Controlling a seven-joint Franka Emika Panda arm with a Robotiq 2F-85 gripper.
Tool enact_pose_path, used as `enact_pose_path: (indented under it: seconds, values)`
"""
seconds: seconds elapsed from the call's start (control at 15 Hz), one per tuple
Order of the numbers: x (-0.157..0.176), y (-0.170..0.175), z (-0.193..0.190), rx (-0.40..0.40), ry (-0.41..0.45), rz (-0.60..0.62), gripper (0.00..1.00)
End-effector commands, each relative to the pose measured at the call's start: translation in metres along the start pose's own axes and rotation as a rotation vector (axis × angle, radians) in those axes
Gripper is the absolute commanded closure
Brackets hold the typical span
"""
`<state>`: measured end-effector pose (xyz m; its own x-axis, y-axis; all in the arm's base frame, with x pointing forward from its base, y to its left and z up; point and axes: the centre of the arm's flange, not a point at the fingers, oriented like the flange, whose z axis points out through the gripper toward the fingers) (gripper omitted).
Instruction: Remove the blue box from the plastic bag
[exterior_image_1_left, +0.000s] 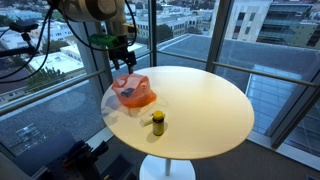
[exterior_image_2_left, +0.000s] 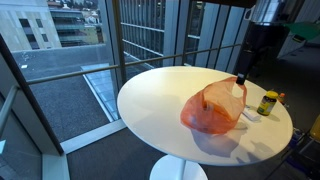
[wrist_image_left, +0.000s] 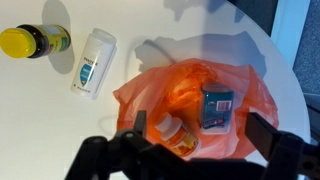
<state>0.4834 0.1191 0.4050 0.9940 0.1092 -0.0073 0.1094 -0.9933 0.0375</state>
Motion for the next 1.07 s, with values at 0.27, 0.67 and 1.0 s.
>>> enact_pose_path:
  seconds: [0.27,0.67,1.0]
  values:
    - [0.031,-0.015,0.038,0.019,0.008,0.068,0.00]
    - [0.025,-0.012,0.043,0.019,-0.007,0.051,0.00]
    - [0.025,-0.014,0.059,0.022,0.026,0.024,0.00]
